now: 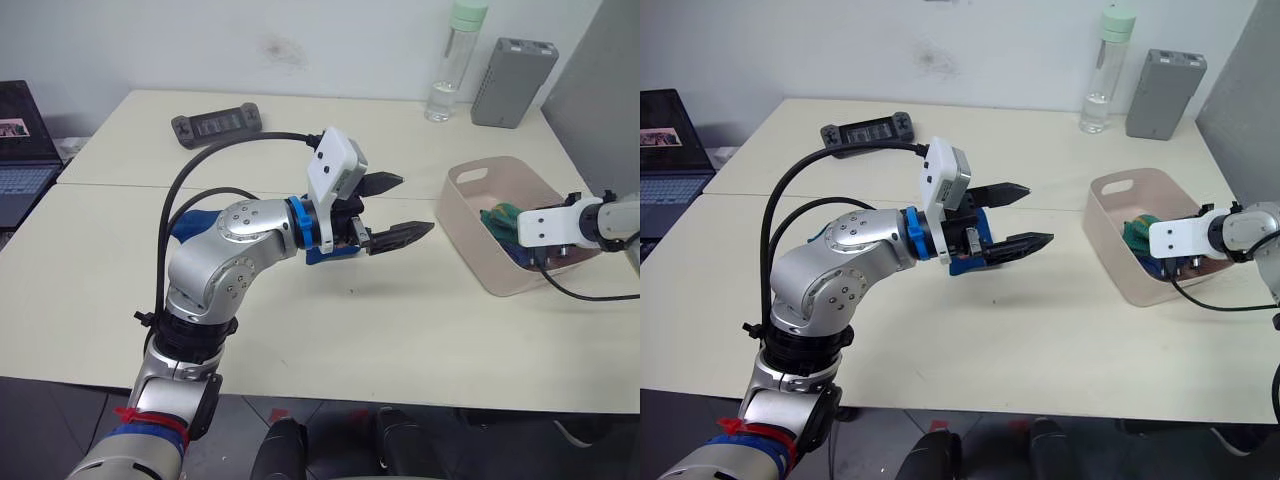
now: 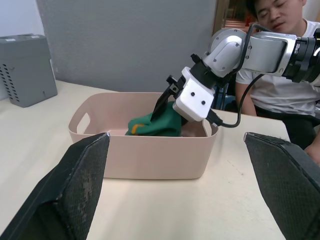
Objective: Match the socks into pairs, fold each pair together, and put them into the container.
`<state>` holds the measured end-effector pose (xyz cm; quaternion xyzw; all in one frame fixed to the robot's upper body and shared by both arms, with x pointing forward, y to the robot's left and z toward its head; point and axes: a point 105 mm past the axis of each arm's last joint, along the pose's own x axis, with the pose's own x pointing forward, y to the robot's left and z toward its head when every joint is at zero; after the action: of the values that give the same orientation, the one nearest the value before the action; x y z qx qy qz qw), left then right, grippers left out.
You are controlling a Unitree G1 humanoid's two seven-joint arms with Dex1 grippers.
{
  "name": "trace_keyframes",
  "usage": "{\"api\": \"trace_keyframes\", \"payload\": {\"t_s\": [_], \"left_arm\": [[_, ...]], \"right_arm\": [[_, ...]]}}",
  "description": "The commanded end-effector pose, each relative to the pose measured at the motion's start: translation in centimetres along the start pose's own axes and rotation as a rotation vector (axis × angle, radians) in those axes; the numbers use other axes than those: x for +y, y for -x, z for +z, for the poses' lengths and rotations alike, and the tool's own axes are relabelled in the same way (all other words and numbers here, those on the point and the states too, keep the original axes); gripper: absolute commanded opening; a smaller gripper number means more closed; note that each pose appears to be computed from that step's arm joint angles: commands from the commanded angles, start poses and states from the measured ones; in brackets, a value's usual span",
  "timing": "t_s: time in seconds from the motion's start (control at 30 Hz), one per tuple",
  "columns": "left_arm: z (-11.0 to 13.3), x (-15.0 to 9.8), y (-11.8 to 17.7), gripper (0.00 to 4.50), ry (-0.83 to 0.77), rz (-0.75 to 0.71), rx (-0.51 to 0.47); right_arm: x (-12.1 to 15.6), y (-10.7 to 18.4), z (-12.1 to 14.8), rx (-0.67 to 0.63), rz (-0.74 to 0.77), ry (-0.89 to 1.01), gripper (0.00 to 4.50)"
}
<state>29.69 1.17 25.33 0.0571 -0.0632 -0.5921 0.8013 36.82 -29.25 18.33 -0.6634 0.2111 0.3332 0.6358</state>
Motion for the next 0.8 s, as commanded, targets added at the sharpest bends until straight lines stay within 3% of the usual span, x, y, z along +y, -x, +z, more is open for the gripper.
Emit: {"api": "trace_keyframes", "payload": {"t_s": [0.03,0.1,0.13,0.3,0.43,0.53,0.8], "left_arm": [[0.8,-0.2,0.3,4.50,-0.039,-0.004,-0.022],[0.8,-0.2,0.3,4.50,-0.041,-0.004,-0.021],[0.8,-0.2,0.3,4.50,-0.041,-0.004,-0.021],[0.9,-0.1,0.3,4.50,-0.045,-0.002,-0.023],[0.9,-0.1,0.2,4.50,-0.046,-0.006,-0.028],[1.0,-0.3,0.1,4.50,-0.043,-0.017,-0.035],[1.1,0.0,0.2,4.50,-0.044,-0.015,-0.034]], "right_arm": [[-3.2,3.5,0.4,-0.018,-0.071,-0.011,3.63],[-3.6,4.3,0.7,-0.031,-0.039,-0.031,4.32],[-3.8,4.8,0.8,-0.033,-0.018,-0.037,4.42],[-5.2,7.2,0.9,-0.007,0.008,-0.017,4.42],[-7.6,7.9,1.5,-0.012,-0.094,-0.008,4.42],[-8.2,7.1,2.7,-0.082,-0.121,-0.028,3.82],[-5.7,4.1,3.2,-0.138,-0.028,-0.057,0.92]]}}
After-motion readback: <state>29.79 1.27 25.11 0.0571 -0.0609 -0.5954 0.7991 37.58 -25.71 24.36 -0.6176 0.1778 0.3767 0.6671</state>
